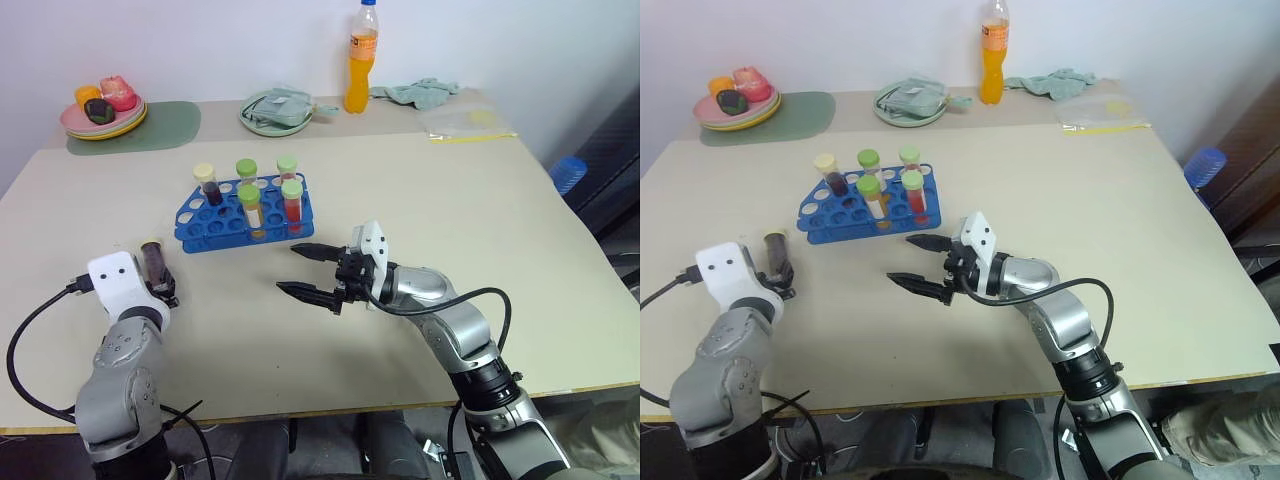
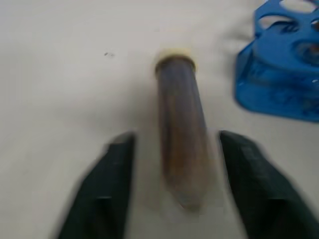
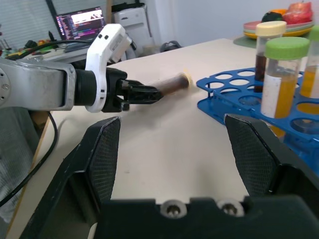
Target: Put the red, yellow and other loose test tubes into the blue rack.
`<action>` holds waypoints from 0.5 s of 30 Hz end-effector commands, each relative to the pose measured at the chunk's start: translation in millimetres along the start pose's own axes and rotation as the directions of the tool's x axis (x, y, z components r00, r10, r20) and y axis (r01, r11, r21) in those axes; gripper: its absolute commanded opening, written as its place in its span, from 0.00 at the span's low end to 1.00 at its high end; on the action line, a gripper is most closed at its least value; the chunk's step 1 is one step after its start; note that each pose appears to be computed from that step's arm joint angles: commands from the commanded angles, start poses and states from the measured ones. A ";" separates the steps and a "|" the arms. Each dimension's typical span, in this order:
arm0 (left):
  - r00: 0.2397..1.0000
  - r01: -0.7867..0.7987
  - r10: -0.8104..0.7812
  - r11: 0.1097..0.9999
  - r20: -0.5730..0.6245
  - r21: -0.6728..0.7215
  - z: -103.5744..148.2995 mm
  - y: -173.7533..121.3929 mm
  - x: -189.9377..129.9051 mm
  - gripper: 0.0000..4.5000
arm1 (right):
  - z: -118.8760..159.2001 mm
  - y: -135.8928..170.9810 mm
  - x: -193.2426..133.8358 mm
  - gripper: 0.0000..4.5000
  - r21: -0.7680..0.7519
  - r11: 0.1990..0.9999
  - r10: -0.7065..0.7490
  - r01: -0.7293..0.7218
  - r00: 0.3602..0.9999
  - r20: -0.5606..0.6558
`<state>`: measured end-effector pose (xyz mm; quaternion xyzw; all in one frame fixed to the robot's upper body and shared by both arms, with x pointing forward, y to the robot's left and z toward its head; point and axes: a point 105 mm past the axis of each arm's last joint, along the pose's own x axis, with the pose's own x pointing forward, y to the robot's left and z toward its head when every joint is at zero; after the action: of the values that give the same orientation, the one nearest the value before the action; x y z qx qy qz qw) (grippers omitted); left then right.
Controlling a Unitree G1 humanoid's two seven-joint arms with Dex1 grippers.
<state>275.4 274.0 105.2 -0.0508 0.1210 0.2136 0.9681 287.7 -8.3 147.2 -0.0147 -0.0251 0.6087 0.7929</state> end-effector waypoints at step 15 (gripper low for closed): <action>0.936 0.005 -0.027 0.998 -0.350 -0.063 28.3 -2.8 26.3 0.99 | 13.5 2.6 3.2 0.81 -0.032 0.999 0.020 -0.019 0.999 0.047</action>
<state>308.9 278.4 130.2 -0.1200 0.2626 0.1856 0.9392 287.4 -7.8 147.5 -0.0130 -0.0260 0.6095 0.7922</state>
